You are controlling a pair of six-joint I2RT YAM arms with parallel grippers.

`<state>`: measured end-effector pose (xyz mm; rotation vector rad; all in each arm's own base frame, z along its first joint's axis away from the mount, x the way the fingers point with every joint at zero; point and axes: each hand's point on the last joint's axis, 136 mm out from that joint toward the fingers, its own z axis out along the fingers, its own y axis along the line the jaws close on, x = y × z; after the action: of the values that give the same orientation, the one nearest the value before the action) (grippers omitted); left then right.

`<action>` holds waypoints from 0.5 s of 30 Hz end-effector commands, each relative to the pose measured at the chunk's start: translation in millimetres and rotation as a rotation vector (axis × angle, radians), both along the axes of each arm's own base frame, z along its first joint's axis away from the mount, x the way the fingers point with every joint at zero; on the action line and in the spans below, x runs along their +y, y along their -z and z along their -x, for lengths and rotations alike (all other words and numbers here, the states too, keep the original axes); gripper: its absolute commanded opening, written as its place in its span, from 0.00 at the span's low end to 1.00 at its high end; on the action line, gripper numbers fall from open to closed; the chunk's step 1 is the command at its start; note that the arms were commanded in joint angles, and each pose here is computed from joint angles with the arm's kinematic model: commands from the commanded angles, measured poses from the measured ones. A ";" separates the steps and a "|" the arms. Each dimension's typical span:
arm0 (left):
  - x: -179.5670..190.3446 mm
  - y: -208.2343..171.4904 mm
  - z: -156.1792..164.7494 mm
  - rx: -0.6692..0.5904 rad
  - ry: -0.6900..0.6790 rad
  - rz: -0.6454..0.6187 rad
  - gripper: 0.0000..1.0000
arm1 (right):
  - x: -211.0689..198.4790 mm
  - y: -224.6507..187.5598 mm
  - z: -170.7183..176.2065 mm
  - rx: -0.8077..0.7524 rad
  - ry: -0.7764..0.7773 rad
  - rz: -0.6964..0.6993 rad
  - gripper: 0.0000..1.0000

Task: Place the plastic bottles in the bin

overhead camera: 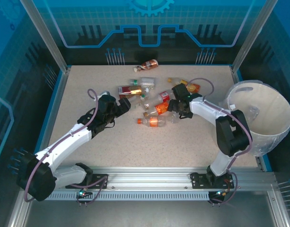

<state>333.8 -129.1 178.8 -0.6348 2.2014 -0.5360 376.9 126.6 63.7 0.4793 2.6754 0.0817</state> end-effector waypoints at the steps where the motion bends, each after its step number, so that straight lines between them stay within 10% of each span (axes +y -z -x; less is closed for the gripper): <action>1: 9.6 2.0 2.3 0.013 -0.030 -0.016 0.99 | 4.6 13.9 -9.2 0.006 0.010 -0.012 0.83; 15: 0.5 5.2 -0.3 0.030 0.006 0.001 0.99 | -8.6 43.5 -13.7 0.025 0.003 0.098 0.75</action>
<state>333.9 -127.2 177.1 -0.6402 2.2056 -0.5276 384.4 123.3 22.6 0.4677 2.7120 -0.0080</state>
